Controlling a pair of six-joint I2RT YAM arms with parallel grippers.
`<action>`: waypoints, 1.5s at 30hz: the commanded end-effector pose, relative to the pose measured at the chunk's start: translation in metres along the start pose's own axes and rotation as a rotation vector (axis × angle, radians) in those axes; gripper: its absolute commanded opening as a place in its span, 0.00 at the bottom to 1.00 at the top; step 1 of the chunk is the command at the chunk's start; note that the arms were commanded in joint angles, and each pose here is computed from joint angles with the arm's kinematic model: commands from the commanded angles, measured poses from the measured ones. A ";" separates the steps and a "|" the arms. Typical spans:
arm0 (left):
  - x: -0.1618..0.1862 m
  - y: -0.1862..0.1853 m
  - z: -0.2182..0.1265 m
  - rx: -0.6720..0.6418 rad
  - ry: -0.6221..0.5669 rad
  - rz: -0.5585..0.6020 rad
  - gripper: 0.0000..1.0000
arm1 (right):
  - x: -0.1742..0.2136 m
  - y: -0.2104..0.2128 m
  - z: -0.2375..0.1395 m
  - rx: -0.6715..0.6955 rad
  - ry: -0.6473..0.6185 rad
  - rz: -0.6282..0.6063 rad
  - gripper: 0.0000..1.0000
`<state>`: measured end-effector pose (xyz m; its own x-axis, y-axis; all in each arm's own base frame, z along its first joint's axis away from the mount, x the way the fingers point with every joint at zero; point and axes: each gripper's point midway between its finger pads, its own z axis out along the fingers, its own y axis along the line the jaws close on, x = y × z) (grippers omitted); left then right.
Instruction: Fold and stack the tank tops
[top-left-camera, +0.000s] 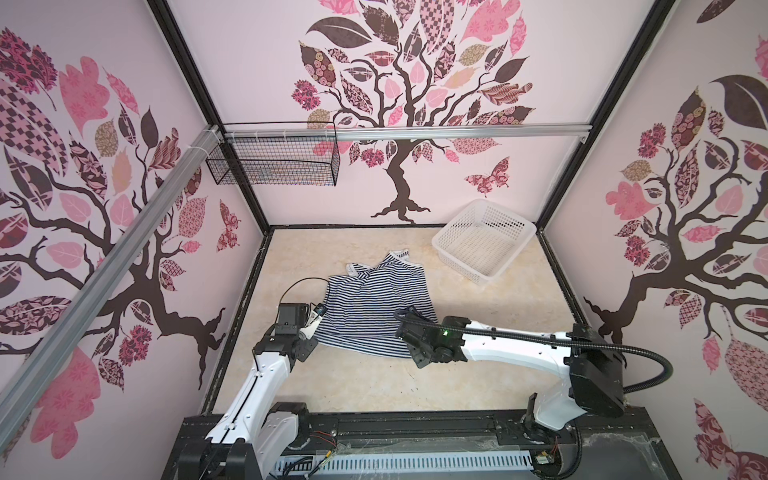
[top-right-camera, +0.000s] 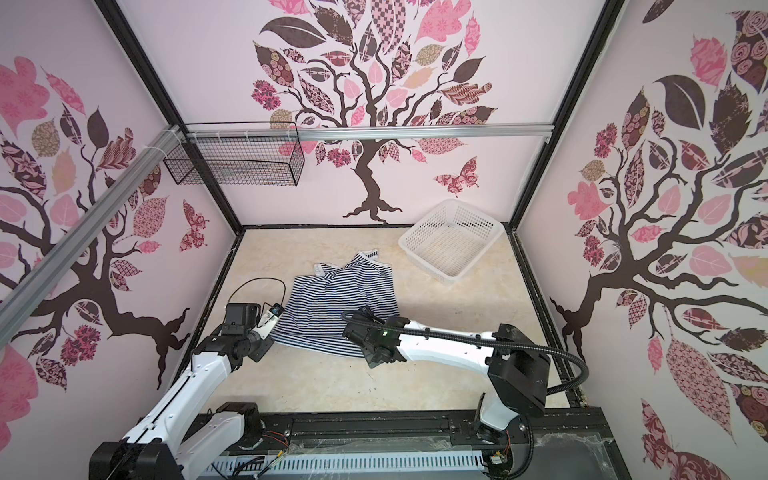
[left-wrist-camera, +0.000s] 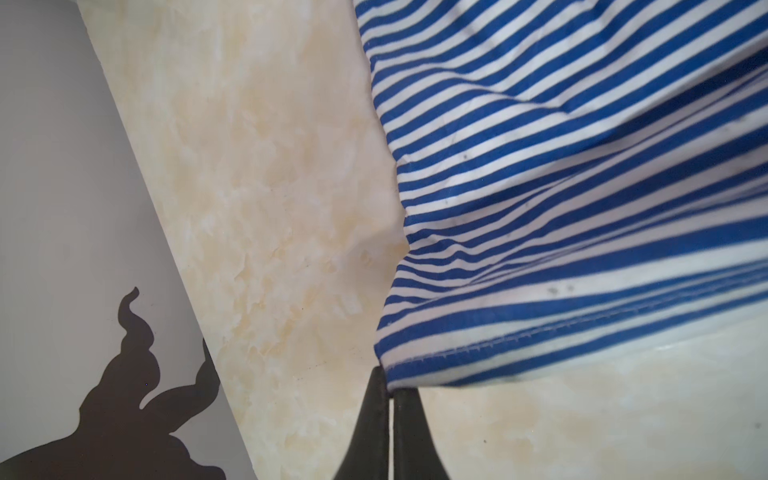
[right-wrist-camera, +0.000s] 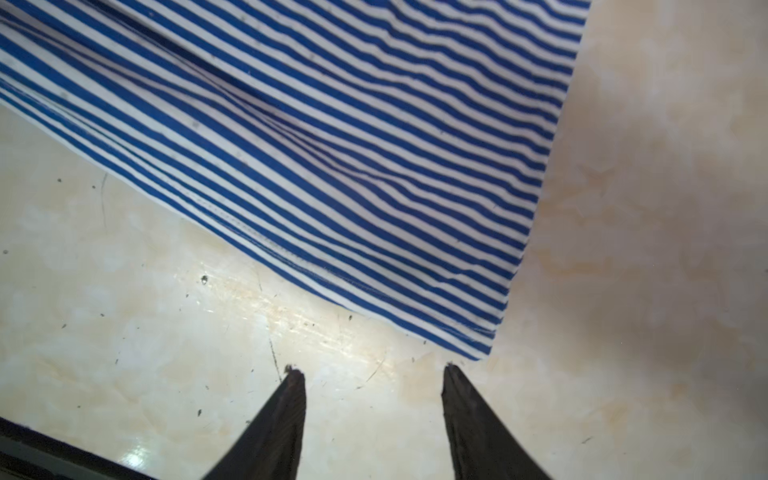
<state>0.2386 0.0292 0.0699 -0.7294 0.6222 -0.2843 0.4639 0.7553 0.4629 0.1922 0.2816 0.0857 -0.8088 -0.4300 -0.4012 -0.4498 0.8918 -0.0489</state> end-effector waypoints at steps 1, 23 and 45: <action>0.002 0.002 0.006 -0.025 -0.001 0.022 0.00 | -0.008 -0.021 -0.009 -0.020 -0.040 0.152 0.60; -0.010 0.005 -0.016 0.427 -0.052 -0.312 0.53 | 0.013 -0.084 0.023 -0.222 -0.001 0.570 0.62; 0.029 -0.030 0.033 0.701 0.185 -0.262 0.51 | 0.037 -0.067 0.039 -0.329 0.050 0.608 0.62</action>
<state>0.2161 0.0304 0.0236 -0.9079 0.4003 -0.1242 0.4190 0.8737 -0.2469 0.2097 0.2121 0.0379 -0.9673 0.1098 -0.2287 -0.0040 0.8947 0.4466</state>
